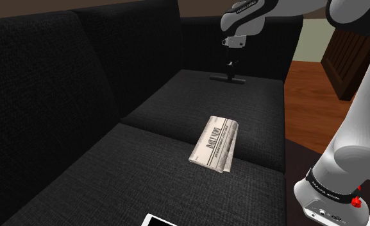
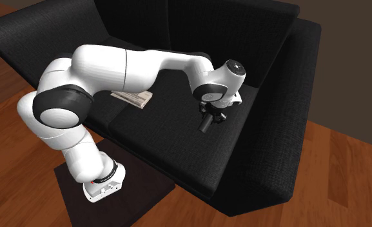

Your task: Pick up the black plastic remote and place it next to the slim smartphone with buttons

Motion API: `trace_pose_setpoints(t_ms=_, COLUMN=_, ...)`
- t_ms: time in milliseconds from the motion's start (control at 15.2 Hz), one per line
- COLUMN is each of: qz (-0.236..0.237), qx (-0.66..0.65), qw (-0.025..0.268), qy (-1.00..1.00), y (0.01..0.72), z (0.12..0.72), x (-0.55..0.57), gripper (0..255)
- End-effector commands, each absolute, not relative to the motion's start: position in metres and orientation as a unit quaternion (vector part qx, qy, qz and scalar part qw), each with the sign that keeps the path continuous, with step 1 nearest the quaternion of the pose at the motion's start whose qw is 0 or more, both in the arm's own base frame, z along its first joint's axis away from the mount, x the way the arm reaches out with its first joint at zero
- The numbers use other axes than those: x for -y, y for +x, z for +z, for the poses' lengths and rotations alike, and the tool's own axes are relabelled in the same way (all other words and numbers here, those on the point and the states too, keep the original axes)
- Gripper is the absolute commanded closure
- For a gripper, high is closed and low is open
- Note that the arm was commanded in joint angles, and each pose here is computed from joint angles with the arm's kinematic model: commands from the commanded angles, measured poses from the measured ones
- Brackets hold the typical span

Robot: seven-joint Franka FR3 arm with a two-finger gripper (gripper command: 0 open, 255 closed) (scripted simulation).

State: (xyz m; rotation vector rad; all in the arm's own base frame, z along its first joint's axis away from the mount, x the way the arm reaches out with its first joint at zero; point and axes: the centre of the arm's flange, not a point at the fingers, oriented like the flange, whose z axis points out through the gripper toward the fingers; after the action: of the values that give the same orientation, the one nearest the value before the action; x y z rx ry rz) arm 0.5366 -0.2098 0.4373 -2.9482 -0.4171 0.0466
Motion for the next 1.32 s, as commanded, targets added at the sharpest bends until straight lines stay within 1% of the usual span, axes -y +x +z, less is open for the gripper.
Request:
trace_pose_setpoints(t_ms=0, qz=0.017, qx=0.141, qw=0.083, qy=-0.986, y=0.537, z=0.436, x=0.208, gripper=255)
trace_pose_setpoints(t_ms=462, qz=0.017, qx=0.141, qw=0.083, qy=-0.986, y=0.537, z=0.436, x=0.208, gripper=255)
trace_pose_setpoints(t_ms=1254, qz=0.017, qx=0.141, qw=0.083, qy=-0.986, y=0.537, z=0.499, x=0.208, gripper=255)
